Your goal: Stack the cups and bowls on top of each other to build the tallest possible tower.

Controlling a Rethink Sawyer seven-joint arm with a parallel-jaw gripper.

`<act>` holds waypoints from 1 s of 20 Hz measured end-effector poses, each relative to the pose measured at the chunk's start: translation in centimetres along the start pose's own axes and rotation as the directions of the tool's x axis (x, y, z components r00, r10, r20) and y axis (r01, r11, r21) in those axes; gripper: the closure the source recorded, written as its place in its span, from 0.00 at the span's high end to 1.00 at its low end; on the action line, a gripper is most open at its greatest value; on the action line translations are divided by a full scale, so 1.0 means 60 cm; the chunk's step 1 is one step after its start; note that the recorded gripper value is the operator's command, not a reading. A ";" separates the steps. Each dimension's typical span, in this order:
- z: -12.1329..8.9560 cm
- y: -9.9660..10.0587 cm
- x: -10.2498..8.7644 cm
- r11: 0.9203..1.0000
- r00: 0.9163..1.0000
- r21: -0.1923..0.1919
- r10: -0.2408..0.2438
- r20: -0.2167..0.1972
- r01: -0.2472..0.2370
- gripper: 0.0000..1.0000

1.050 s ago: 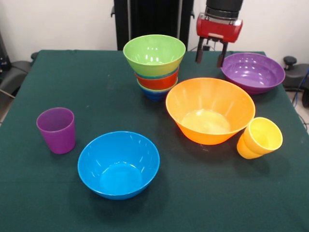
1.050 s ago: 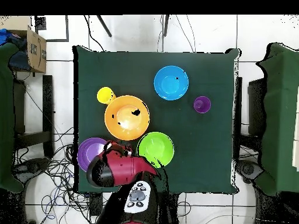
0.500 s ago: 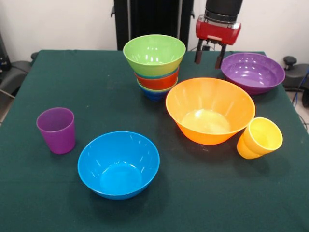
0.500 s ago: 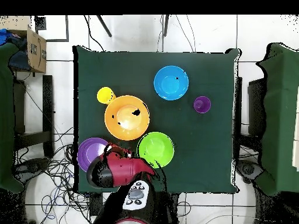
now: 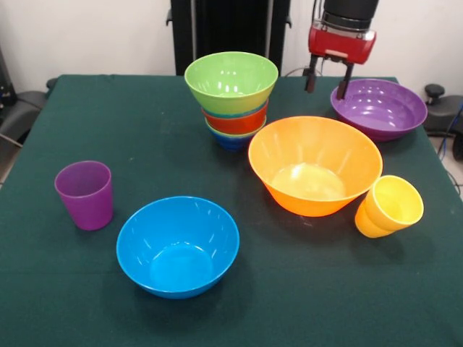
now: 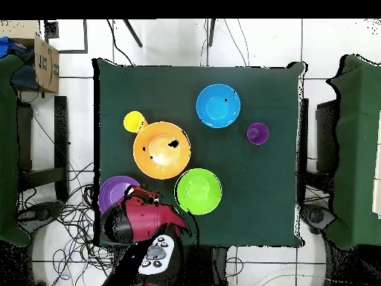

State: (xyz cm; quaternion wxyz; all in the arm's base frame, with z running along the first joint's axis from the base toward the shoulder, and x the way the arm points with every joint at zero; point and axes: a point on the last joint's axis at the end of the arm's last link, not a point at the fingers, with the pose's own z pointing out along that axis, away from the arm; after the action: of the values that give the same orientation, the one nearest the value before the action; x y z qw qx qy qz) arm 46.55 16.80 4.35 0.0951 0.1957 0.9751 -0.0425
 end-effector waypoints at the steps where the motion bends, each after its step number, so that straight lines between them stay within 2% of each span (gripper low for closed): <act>1: -0.001 0.003 0.002 1.000 1.000 0.000 -0.001 0.001 0.001 1.00; 4: -0.005 0.016 0.010 1.000 1.000 -0.002 -0.003 0.004 0.003 1.00; 9: 0.002 0.021 0.017 1.000 1.000 -0.004 -0.004 0.008 0.004 1.00; 20: 0.059 0.007 0.039 1.000 0.999 -0.012 -0.013 0.044 0.014 1.00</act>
State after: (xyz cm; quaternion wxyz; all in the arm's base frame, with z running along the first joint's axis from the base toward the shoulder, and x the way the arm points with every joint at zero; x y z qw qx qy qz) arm 45.17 17.63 0.36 0.1174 0.1876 0.9743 -0.0412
